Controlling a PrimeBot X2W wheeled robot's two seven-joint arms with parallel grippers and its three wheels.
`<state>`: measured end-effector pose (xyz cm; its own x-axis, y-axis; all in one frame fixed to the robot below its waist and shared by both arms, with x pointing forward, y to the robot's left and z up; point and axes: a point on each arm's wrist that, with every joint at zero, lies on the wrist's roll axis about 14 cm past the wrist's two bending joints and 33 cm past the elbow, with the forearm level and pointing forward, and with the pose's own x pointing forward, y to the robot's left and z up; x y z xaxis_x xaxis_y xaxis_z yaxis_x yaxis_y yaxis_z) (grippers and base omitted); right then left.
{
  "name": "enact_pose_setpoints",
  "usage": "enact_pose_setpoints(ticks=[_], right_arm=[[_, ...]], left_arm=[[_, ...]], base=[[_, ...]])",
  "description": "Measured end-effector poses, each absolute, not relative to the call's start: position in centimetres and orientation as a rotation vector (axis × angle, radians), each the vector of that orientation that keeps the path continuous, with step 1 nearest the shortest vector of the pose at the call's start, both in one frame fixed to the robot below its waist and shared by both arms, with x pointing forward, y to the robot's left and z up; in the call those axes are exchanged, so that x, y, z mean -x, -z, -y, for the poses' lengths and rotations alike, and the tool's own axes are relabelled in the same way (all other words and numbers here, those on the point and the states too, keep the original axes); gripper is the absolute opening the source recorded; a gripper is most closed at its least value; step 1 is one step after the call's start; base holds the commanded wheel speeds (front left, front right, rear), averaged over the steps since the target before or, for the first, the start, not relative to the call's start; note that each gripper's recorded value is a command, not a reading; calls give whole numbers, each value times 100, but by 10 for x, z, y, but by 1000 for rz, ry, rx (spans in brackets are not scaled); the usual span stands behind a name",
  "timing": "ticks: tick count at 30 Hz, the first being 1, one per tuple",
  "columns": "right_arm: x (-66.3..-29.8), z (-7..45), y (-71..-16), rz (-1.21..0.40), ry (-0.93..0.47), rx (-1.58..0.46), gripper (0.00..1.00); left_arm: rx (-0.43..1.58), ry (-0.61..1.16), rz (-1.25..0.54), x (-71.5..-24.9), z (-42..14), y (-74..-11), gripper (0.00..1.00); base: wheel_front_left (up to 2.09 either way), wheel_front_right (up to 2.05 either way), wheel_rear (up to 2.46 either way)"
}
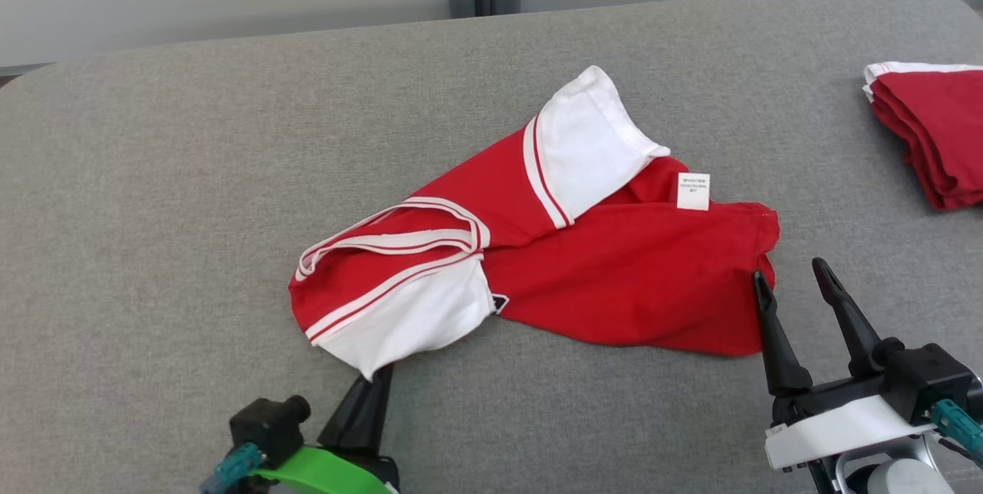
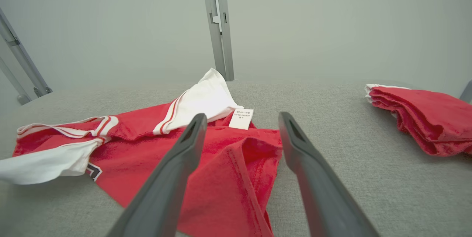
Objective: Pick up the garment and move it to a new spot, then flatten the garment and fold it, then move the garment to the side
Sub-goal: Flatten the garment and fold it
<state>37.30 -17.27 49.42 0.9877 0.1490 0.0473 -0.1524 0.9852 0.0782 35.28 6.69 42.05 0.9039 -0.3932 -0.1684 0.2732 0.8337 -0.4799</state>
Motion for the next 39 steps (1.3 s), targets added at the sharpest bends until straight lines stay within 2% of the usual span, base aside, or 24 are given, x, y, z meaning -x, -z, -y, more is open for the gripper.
enact_pose_setpoints(ticks=[7, 17, 26, 35, 36, 37, 39], right_arm=[[-380, 160, -493, 36, -216, -71, 100], [-416, 207, -470, -57, -180, -84, 100], [-456, 195, -450, -265, -304, -200, 100], [-458, 179, -438, -450, -371, -359, 100], [-458, 177, -440, -450, -379, -374, 98], [-459, 175, -443, -444, -385, -390, 71], [-460, 173, -448, -435, -389, -423, 33]], left_arm=[[440, 277, -190, -365, -116, -439, 0], [349, 200, -174, -391, -155, -435, 0], [309, 190, -199, -405, -159, -421, 0], [292, 175, -203, -401, -162, -419, 0], [294, 172, -200, -401, -163, -420, 0], [295, 170, -198, -401, -163, -420, 0], [295, 166, -197, -401, -164, -421, 0]], base=[[0, 0, 0], [0, 0, 0], [0, 0, 0], [0, 0, 0], [0, 0, 0], [0, 0, 0], [0, 0, 0]])
